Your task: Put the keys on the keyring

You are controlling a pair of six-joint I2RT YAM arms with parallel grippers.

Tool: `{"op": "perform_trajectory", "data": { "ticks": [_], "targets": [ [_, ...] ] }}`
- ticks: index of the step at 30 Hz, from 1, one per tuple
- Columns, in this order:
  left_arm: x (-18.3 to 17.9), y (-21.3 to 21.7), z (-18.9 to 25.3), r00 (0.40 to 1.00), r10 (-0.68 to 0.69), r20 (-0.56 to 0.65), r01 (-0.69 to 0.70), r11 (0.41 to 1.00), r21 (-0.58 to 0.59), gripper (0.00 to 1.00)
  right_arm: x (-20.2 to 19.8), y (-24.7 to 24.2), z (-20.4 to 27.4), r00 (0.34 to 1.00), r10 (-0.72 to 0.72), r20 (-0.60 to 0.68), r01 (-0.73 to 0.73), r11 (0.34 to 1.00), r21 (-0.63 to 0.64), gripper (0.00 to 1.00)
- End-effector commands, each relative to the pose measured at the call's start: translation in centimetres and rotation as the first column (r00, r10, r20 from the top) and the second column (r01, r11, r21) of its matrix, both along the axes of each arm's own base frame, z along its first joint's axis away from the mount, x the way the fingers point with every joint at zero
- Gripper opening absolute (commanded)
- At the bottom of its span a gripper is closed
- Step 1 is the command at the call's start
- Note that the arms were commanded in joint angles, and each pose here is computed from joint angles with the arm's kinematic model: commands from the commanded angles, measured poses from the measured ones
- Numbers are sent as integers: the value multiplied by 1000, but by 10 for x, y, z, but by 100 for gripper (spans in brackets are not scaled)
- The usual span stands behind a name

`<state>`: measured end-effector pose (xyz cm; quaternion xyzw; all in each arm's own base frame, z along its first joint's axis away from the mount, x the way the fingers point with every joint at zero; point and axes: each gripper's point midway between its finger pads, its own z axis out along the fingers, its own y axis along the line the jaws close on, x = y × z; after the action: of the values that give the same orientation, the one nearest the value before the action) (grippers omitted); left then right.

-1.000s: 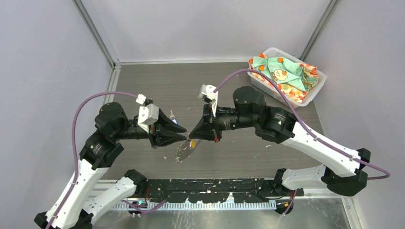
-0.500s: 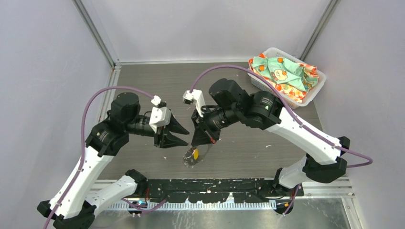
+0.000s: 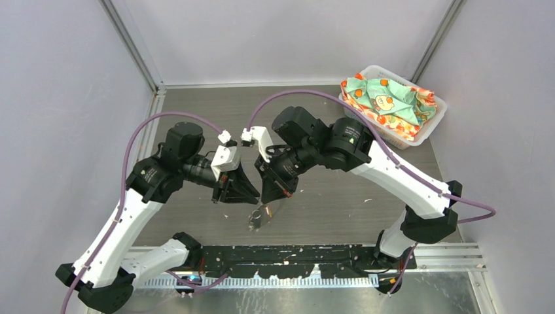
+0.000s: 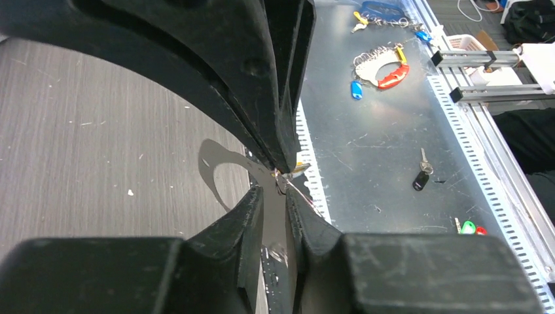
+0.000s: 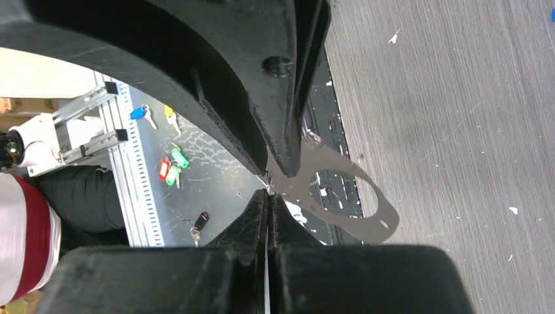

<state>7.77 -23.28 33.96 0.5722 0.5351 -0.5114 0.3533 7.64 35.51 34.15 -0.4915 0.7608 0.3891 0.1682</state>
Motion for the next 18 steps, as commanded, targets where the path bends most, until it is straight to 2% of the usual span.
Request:
{"op": "perform_trajectory", "data": {
  "ticks": [1,6,14,18],
  "targets": [
    [-11,2,11,999,-49,11,50,998,-28,18,-4,4,21,999,28,21,-29,998,53,1],
    [-8,1,12,999,-40,15,41,999,-28,6,-6,12,22,999,51,15,-52,997,52,1],
    [-8,2,11,999,-37,23,38,999,-27,0,-7,16,22,998,65,11,-65,997,43,1],
    [-6,0,11,1000,-13,-1,13,999,-38,0,-3,18,31,998,37,44,-41,994,101,15]
  ]
}}
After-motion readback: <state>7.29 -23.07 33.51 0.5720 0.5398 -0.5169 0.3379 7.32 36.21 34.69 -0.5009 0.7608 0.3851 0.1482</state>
